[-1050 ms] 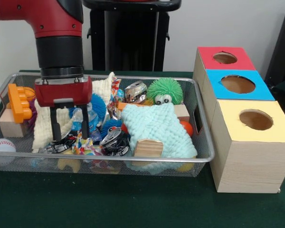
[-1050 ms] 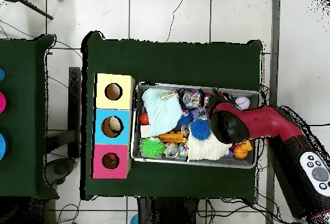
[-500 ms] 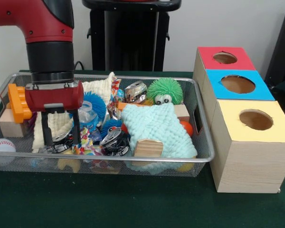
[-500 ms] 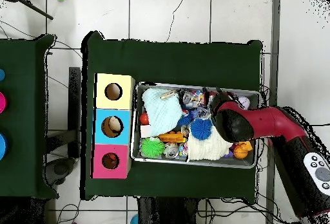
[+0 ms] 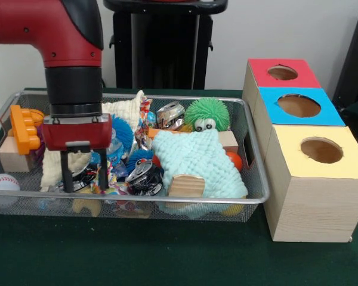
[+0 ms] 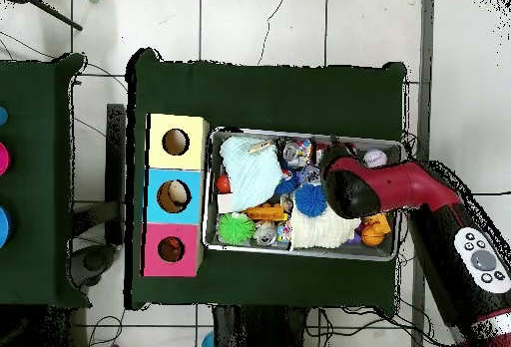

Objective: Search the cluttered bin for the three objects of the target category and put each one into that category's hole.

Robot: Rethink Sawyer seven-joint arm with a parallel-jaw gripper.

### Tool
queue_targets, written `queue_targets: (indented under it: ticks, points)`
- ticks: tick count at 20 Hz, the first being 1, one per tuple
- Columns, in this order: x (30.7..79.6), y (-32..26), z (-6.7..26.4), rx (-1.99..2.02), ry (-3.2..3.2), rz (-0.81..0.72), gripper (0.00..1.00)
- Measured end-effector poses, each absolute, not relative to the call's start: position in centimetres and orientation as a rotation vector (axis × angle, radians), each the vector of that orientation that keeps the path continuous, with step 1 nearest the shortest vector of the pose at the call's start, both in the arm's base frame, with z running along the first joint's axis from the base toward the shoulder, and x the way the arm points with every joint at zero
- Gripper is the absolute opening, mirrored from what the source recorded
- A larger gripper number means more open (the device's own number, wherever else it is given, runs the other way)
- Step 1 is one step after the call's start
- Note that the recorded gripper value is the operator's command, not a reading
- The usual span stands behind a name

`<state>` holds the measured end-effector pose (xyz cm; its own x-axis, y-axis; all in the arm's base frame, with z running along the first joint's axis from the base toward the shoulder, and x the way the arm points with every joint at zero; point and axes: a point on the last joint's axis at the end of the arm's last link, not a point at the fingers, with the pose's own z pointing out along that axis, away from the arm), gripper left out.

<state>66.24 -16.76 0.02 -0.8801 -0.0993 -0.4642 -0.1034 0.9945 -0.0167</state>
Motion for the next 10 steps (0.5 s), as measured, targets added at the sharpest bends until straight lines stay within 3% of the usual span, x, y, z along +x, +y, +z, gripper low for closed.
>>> queue_targets:
  ticks: [10]
  points:
    - [65.87, -15.40, -0.61, -0.270, 2.641, -0.075, 1.00]
